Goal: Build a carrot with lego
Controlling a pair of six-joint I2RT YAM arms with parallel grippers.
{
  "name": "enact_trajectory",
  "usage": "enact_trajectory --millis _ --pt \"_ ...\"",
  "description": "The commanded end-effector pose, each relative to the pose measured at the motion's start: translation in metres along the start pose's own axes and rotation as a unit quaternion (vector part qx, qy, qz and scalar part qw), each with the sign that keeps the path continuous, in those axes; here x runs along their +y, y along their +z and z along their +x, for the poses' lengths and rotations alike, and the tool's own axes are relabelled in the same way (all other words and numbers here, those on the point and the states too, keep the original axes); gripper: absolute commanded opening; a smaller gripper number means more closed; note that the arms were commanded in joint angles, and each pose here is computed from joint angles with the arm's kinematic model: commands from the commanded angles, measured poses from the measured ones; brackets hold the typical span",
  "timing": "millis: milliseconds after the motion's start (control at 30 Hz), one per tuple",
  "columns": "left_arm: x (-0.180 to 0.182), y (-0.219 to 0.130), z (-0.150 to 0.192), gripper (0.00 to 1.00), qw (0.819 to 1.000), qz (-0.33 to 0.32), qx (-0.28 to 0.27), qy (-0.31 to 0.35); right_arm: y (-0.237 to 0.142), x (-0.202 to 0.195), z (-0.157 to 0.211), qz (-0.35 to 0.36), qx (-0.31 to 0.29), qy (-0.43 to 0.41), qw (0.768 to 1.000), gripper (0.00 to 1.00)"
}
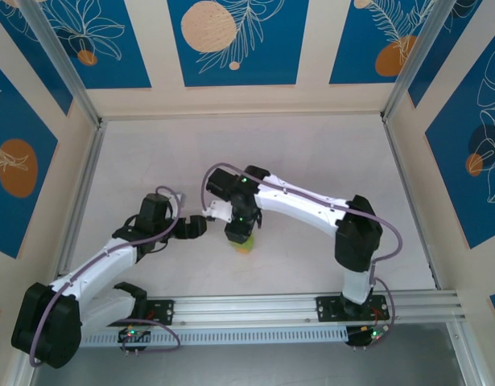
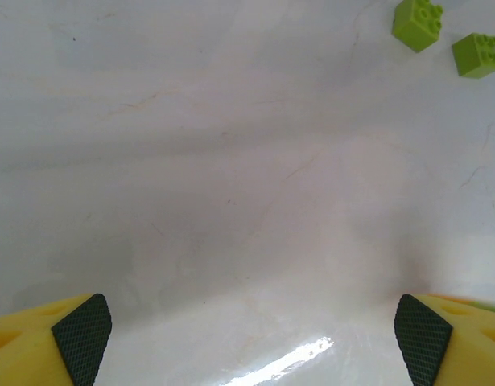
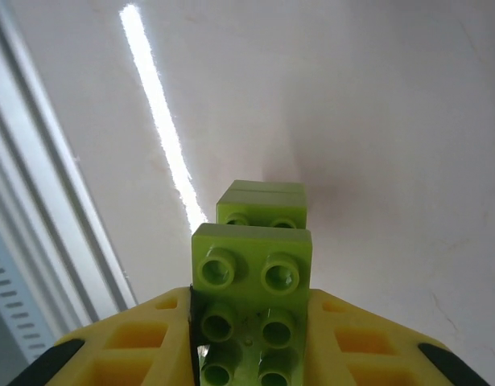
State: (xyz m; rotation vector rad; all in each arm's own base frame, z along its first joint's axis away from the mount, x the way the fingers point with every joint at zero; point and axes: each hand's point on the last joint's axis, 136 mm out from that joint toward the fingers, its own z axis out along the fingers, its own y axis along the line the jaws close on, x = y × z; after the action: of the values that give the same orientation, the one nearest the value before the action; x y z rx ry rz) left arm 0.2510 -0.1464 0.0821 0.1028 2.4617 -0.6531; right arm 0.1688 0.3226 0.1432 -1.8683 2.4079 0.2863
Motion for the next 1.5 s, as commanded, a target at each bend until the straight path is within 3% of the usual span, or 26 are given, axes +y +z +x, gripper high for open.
enact_trajectory --millis 0,1000,1200,1367,1467 --pt "-0.002 0.000 -0.004 0.93 1.000 0.008 -0.005 -0.003 -0.006 0.022 -0.011 -0.030 -0.037 -0.047 0.998 0.31" --pt "-0.007 -0.003 -0.004 0.94 1.000 0.025 -0.011 0.003 0.038 0.026 -0.001 -0.045 0.027 -0.113 0.992 0.33" --pt "-0.008 -0.003 -0.005 0.94 1.000 0.028 -0.013 0.005 0.028 0.025 -0.007 -0.042 0.009 -0.101 0.994 0.47" --pt "-0.009 -0.005 -0.005 0.94 0.999 0.032 -0.017 0.007 0.002 0.027 -0.019 -0.043 -0.040 -0.096 0.994 0.66" --pt "-0.010 -0.005 -0.005 0.94 0.999 0.034 -0.018 0.008 -0.017 0.024 -0.026 -0.030 -0.074 -0.096 0.992 0.71"
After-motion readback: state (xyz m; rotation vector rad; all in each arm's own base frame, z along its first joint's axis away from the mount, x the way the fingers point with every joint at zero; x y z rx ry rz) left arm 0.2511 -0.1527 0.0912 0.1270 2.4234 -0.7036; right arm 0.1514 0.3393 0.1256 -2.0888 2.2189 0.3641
